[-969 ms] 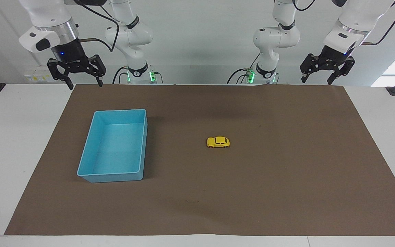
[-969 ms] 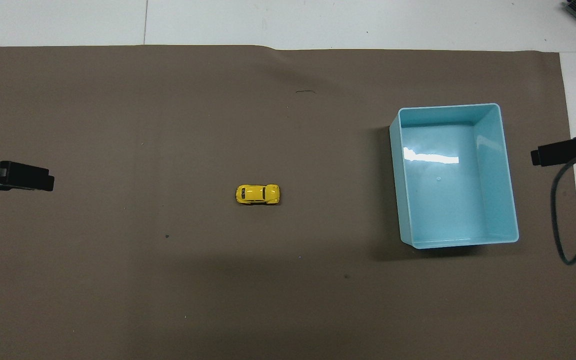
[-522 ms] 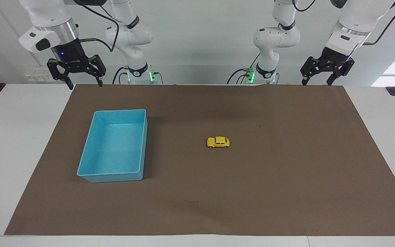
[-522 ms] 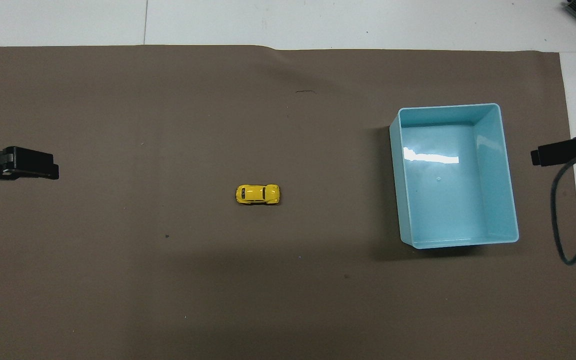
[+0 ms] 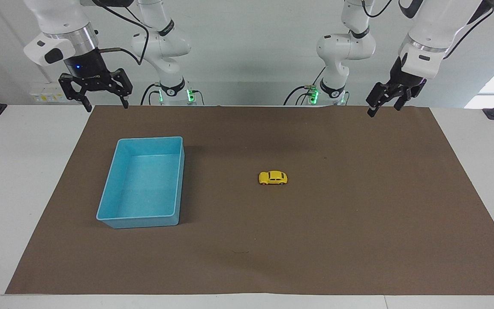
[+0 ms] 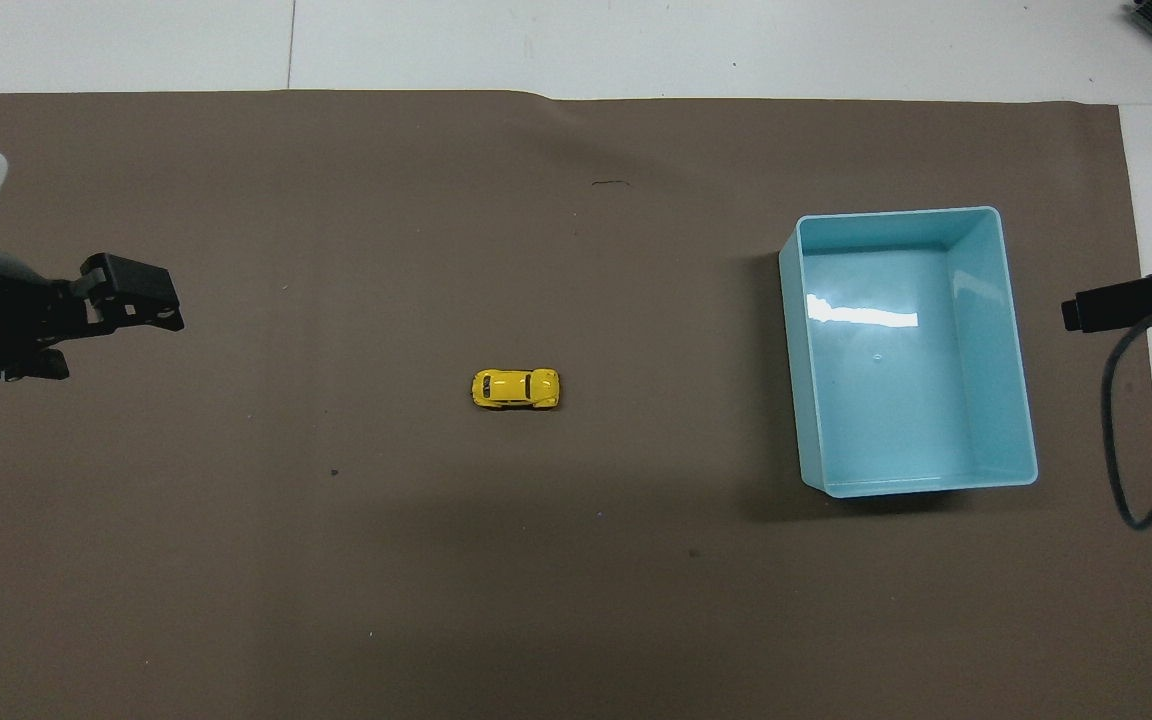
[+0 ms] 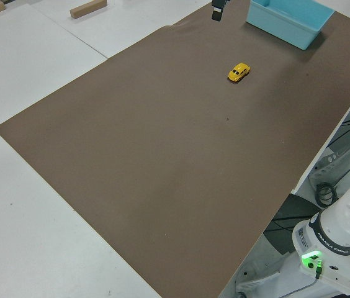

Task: Wind up and store yellow beetle car
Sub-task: 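Move the left gripper toward the yellow toy car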

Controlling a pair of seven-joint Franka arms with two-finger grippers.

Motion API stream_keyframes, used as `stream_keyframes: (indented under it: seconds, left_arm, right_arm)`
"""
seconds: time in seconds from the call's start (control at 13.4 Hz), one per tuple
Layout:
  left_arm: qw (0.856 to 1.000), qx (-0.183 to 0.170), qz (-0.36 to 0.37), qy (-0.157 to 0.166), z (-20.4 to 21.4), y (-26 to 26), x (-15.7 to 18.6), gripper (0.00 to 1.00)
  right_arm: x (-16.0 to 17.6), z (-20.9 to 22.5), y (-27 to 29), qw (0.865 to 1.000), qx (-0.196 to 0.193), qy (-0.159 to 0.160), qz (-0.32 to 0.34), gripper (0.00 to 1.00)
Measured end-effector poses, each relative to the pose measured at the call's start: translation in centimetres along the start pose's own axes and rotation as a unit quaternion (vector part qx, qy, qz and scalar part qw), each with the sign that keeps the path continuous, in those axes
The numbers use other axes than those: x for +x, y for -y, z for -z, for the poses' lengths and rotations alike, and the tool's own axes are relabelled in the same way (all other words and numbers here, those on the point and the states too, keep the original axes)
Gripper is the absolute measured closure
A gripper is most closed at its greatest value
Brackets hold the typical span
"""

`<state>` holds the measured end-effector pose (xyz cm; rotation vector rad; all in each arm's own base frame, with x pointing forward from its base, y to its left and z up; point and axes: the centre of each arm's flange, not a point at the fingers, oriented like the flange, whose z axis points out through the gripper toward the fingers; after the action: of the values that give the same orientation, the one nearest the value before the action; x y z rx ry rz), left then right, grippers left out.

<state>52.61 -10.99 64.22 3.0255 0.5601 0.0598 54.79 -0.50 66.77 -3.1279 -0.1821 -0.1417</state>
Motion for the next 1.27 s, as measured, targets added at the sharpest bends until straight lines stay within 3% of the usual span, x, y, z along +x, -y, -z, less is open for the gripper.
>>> stream_keyframes:
  seconds: [0.3, 0.52, 0.75, 1.04, 1.27]
  left_arm:
    - [0.993, -0.010, 0.115, 0.006, -0.8, -1.8, -0.5, 0.00]
    - [0.977, -0.019, 0.213, 0.016, -1.2, -2.6, -0.8, 0.00]
    - [0.939, -0.028, 0.341, 0.018, -2.1, -3.6, -0.4, 0.00]
    - [0.878, -0.047, 0.475, 0.015, -3.2, -5.7, -0.3, 0.00]
    - [0.856, -0.053, 0.514, 0.017, -4.2, -7.2, -0.9, 0.00]
  right_arm:
    - [0.0, 0.0, 0.0, 1.000, 0.000, 0.000, 0.000, 0.00]
    - [0.0, 0.0, 0.0, 1.000, 0.000, 0.000, 0.000, 0.00]
    - [0.0, 0.0, 0.0, 1.000, 0.000, 0.000, 0.000, 0.00]
    - [0.0, 0.0, 0.0, 1.000, 0.000, 0.000, 0.000, 0.00]
    - [0.0, 0.0, 0.0, 1.000, 0.000, 0.000, 0.000, 0.00]
